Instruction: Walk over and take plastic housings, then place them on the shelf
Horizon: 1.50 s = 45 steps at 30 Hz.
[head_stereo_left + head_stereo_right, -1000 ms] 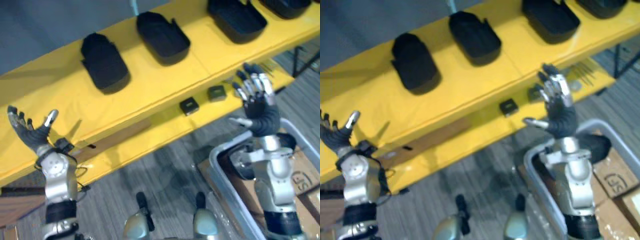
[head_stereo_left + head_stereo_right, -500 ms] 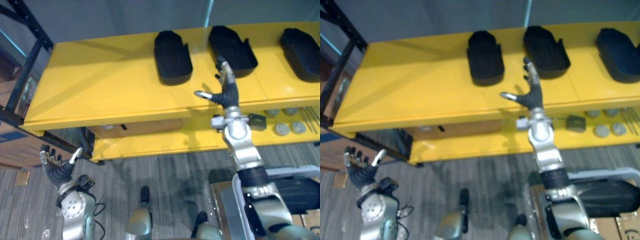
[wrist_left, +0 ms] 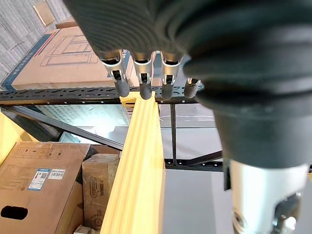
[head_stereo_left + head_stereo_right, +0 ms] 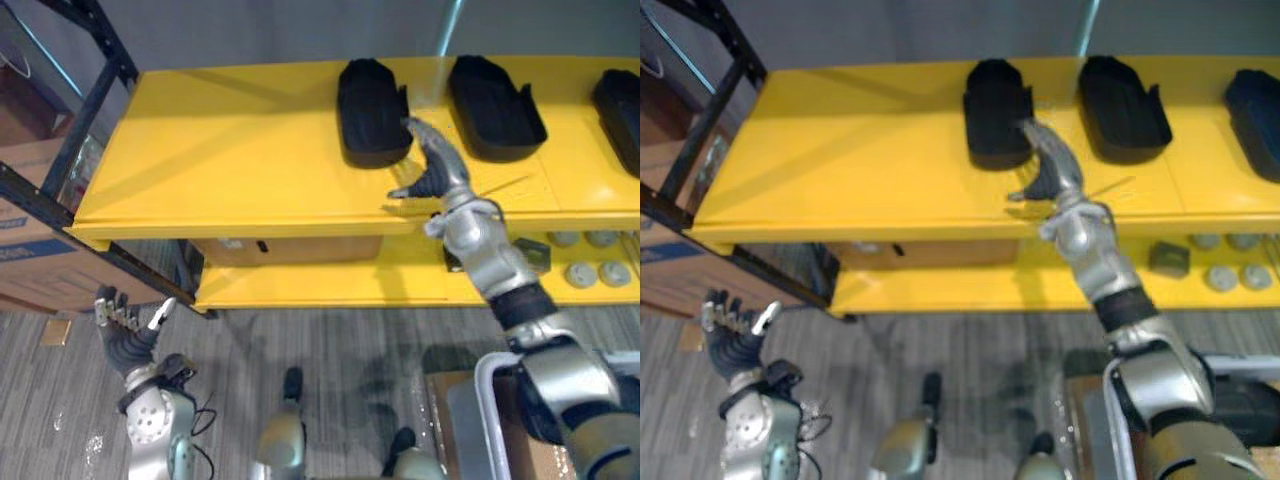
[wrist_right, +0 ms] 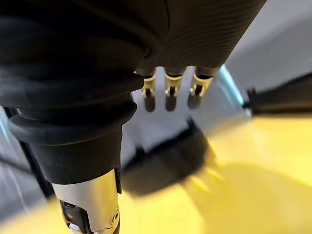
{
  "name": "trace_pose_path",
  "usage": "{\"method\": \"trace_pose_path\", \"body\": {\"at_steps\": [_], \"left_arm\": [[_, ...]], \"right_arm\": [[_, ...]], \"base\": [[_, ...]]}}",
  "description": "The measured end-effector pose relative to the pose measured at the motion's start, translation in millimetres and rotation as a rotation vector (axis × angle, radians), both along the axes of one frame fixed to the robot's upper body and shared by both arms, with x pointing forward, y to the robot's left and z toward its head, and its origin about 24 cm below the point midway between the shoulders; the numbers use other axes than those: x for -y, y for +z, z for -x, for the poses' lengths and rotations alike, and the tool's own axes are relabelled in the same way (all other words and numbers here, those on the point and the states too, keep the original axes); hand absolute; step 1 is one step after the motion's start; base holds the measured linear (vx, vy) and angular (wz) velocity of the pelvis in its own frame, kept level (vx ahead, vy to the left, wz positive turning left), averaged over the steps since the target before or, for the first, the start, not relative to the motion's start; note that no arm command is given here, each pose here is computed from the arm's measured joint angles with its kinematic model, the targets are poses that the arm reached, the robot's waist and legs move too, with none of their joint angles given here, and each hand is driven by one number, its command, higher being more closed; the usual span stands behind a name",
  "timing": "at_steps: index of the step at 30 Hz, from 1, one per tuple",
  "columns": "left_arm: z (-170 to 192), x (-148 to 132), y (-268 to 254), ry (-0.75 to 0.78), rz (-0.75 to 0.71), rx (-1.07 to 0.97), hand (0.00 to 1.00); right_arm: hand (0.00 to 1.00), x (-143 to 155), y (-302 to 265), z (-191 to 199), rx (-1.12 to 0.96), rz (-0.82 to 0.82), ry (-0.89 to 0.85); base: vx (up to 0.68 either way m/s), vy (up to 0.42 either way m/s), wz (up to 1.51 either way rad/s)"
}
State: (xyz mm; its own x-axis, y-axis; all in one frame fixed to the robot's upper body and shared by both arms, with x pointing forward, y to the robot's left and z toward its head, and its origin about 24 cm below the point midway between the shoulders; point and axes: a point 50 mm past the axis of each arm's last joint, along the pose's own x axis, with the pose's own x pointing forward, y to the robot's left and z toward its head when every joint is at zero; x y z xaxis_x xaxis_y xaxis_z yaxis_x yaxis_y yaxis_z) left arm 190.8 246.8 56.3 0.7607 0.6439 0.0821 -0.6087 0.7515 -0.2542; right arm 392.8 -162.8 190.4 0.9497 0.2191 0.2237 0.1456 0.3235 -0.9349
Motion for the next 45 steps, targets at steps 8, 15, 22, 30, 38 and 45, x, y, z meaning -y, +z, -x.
{"method": "trace_pose_path", "body": {"at_steps": [8,15,22,30,38,45], "left_arm": [[-14.1,12.5,5.6,-0.111,-0.035,0.013,0.0],[-15.4,12.2,7.1,-0.118,-0.042,0.016,0.0],[-14.8,13.5,7.3,-0.118,-0.005,0.031,0.0],[-13.8,13.4,17.8,-0.115,-0.002,0.083,0.0],[-11.6,11.3,19.8,-0.093,0.016,0.091,0.0],[-12.6,12.9,21.4,-0.12,0.012,0.088,0.0]], "right_arm": [[0.0,-4.3,39.9,-16.8,-0.039,0.324,-0.038],[0.0,-8.9,58.1,-22.8,-0.044,0.459,-0.074],[0.0,-11.4,83.8,-23.2,0.016,0.464,-0.088],[0.0,-11.7,81.0,-22.7,-0.101,0.455,-0.05],[0.0,-17.9,84.3,-20.2,-0.239,0.466,0.03],[0.0,-24.1,82.2,-17.9,-0.269,0.498,0.109]], "base": [[-0.01,-0.043,0.04],[-0.01,-0.045,0.01],[0.0,-0.015,0.01],[0.0,0.0,0.0],[0.0,-0.012,0.0],[0.0,0.0,0.0]]}}
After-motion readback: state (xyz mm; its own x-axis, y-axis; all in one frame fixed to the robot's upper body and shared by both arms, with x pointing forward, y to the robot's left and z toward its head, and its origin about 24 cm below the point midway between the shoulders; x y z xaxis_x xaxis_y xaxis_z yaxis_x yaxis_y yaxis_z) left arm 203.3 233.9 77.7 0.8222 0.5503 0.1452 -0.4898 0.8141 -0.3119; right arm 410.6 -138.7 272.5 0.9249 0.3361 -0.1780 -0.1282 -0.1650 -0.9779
